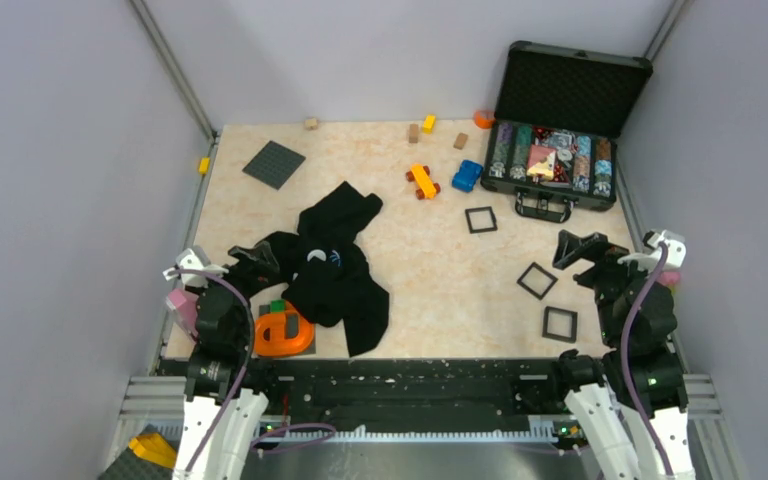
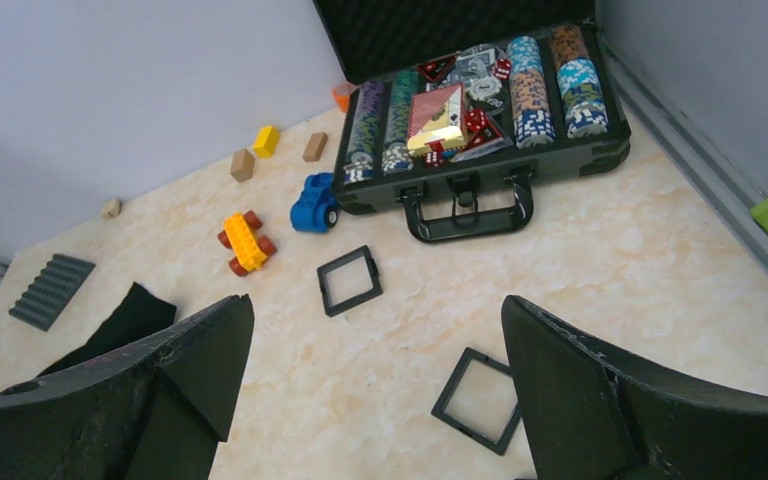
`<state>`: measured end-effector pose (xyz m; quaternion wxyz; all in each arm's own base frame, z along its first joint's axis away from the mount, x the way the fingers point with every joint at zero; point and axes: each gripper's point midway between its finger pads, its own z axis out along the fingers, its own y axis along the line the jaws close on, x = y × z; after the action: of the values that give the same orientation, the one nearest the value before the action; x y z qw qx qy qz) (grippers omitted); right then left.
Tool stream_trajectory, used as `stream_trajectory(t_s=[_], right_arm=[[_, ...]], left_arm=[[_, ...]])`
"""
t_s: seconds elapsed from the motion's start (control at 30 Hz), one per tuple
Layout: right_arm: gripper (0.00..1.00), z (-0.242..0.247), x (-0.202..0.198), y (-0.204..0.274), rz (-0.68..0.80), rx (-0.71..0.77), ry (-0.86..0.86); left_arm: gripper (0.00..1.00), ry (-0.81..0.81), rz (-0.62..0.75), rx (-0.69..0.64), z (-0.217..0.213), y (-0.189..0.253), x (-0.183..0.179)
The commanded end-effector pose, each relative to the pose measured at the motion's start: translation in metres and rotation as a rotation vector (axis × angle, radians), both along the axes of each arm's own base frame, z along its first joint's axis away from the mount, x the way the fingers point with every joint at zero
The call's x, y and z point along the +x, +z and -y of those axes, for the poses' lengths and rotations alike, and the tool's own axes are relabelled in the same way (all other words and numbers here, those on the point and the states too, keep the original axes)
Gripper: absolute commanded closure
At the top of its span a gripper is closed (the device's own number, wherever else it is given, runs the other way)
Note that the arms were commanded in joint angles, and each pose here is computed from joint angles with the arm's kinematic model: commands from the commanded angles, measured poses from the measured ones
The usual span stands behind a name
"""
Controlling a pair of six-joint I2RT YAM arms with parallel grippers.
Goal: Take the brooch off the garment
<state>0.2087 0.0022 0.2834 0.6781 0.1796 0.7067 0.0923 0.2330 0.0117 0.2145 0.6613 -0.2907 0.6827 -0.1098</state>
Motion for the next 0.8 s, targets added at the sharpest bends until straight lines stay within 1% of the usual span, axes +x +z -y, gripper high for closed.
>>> stream_trajectory(t_s=[0.0, 0.13, 0.3, 0.53, 0.6, 0.67, 0.73, 0.77], right_arm=[[0.03, 0.003, -0.005, 0.025, 0.078, 0.000, -0.010], [0.03, 0.003, -0.007, 0.025, 0.077, -0.001, -0.006], [0.03, -0.005, -0.006, 0.026, 0.080, -0.006, 0.040], [0.05, -0.020, 0.000, 0.020, 0.082, 0.000, 0.118], [0.05, -0.024, 0.004, 0.017, 0.070, 0.009, 0.132], [0.05, -0.029, 0.011, 0.014, 0.053, 0.019, 0.152], [0.06, -0.046, 0.022, 0.010, 0.028, 0.022, 0.234], [0.06, -0.053, 0.027, 0.006, 0.009, 0.025, 0.268]], left_arm=[[0.02, 0.010, 0.054, -0.023, -0.002, 0.023, -0.006], [0.02, 0.006, 0.054, -0.018, -0.001, 0.023, -0.007], [0.02, -0.058, 0.029, -0.004, 0.009, 0.019, -0.006], [0.02, -0.061, -0.066, -0.064, 0.014, -0.001, -0.006], [0.02, -0.105, -0.086, -0.069, 0.022, -0.008, -0.004], [0.03, -0.162, -0.108, -0.102, 0.035, -0.018, 0.001], [0.03, -0.332, -0.118, -0.137, 0.066, -0.026, 0.006], [0.03, -0.378, -0.137, -0.171, 0.076, -0.033, 0.008]])
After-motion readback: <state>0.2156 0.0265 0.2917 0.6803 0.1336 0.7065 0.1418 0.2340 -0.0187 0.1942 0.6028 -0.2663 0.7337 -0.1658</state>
